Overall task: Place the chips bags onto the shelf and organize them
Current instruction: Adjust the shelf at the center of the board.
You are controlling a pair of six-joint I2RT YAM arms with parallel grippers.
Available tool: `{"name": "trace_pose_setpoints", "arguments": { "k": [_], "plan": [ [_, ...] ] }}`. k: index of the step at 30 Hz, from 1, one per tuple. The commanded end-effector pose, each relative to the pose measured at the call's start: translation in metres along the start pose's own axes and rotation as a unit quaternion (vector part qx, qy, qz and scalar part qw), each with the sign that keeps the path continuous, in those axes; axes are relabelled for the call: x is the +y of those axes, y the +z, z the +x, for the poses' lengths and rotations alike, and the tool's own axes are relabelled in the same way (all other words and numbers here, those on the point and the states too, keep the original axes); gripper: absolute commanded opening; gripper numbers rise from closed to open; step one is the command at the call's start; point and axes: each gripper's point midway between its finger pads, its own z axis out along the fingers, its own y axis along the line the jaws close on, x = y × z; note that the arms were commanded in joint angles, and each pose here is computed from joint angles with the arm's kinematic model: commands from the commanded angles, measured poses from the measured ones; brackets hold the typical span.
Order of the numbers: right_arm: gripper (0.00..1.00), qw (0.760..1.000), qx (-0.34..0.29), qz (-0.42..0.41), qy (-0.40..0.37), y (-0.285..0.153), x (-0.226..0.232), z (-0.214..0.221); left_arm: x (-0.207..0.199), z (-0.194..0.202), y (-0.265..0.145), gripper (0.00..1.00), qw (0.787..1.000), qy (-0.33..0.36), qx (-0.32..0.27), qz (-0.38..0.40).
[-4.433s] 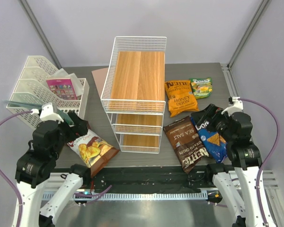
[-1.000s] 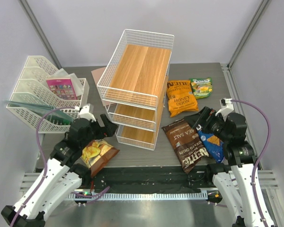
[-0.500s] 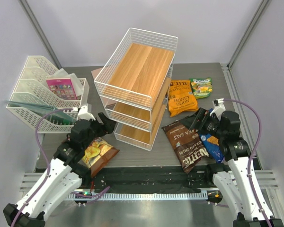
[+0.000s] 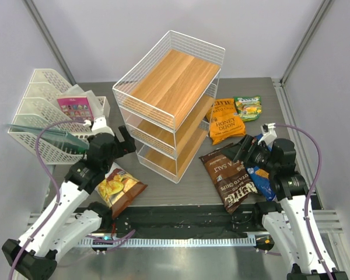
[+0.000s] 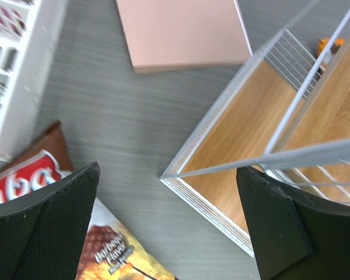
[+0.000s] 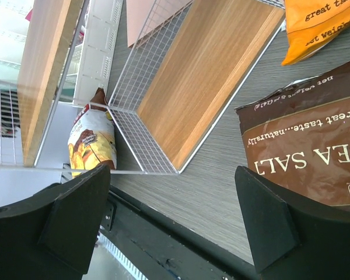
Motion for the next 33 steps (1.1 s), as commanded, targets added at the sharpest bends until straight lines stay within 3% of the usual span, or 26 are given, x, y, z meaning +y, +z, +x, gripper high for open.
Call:
{"name": "trace_pose_setpoints", "arguments": {
  "k": [1, 6, 13, 18, 27, 33],
  "plan": [
    [0.93, 1.000, -0.008, -0.023, -0.003, 0.000, 0.009, -0.004, -0.002, -0.061, -0.004, 1.00, 0.996, 0.006, -0.079, -0.034],
    [0.93, 1.000, -0.011, -0.026, -0.006, -0.002, 0.011, -0.005, -0.006, -0.068, -0.009, 1.00, 0.997, -0.012, -0.061, -0.037],
    [0.93, 1.000, -0.006, -0.020, -0.007, 0.000, 0.006, -0.001, -0.022, -0.068, -0.054, 0.97, 0.995, -0.052, -0.062, 0.056],
    [0.94, 1.000, -0.006, -0.015, -0.013, 0.003, 0.002, -0.002, -0.046, -0.069, -0.081, 0.90, 0.991, -0.045, -0.023, 0.126],
    [0.93, 1.000, -0.002, -0.009, -0.005, 0.014, 0.002, -0.013, -0.092, -0.069, -0.096, 0.91, 0.975, -0.021, 0.024, 0.220],
    [0.93, 1.000, 0.001, -0.004, -0.007, 0.016, -0.001, -0.013, -0.129, -0.072, -0.107, 0.90, 0.961, 0.007, 0.025, 0.274]
  ]
}}
